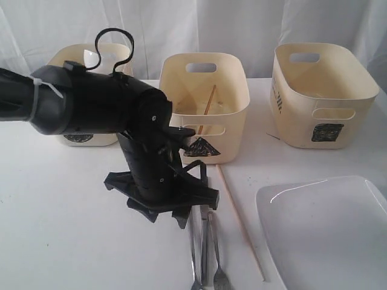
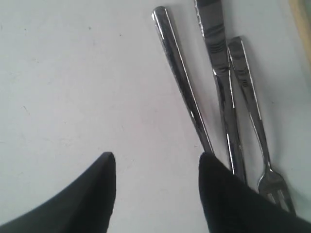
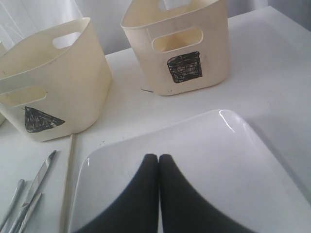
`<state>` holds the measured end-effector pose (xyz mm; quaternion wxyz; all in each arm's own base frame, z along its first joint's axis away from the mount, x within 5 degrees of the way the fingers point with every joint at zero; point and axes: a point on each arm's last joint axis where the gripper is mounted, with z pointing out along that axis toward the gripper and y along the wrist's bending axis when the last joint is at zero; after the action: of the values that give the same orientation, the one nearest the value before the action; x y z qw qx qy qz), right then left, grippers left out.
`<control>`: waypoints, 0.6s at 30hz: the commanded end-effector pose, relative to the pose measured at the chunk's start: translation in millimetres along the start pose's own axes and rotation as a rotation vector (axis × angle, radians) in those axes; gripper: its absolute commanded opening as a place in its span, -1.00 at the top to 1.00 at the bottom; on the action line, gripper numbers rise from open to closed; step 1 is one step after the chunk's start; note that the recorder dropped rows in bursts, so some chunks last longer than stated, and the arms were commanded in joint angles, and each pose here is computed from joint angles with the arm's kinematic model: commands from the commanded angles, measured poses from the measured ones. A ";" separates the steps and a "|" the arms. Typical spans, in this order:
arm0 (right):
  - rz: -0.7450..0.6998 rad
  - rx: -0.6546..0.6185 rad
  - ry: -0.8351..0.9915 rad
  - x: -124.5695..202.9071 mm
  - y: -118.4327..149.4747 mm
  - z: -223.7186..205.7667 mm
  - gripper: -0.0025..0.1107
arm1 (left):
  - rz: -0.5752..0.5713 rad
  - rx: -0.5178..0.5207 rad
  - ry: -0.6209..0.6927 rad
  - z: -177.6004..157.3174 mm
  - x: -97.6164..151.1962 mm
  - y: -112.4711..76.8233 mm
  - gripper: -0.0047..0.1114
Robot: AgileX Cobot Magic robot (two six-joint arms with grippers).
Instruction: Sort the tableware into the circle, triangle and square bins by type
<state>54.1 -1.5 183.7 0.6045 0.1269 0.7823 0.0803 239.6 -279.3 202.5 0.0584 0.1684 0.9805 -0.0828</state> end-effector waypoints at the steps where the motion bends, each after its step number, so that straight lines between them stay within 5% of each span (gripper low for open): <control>1: -0.001 0.001 -0.003 1.1 -0.5 0.4 0.96 | -0.007 -0.004 0.003 -12.0 -2.3 -2.5 -0.05; 18: -0.001 0.001 -0.003 1.1 -0.5 0.4 0.96 | -0.031 -0.039 0.070 16.8 -21.1 -25.1 -0.05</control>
<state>54.1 -1.5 183.7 0.6045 0.1270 0.7823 0.0804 254.7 -310.3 192.9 0.0366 0.1604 0.9843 -0.0642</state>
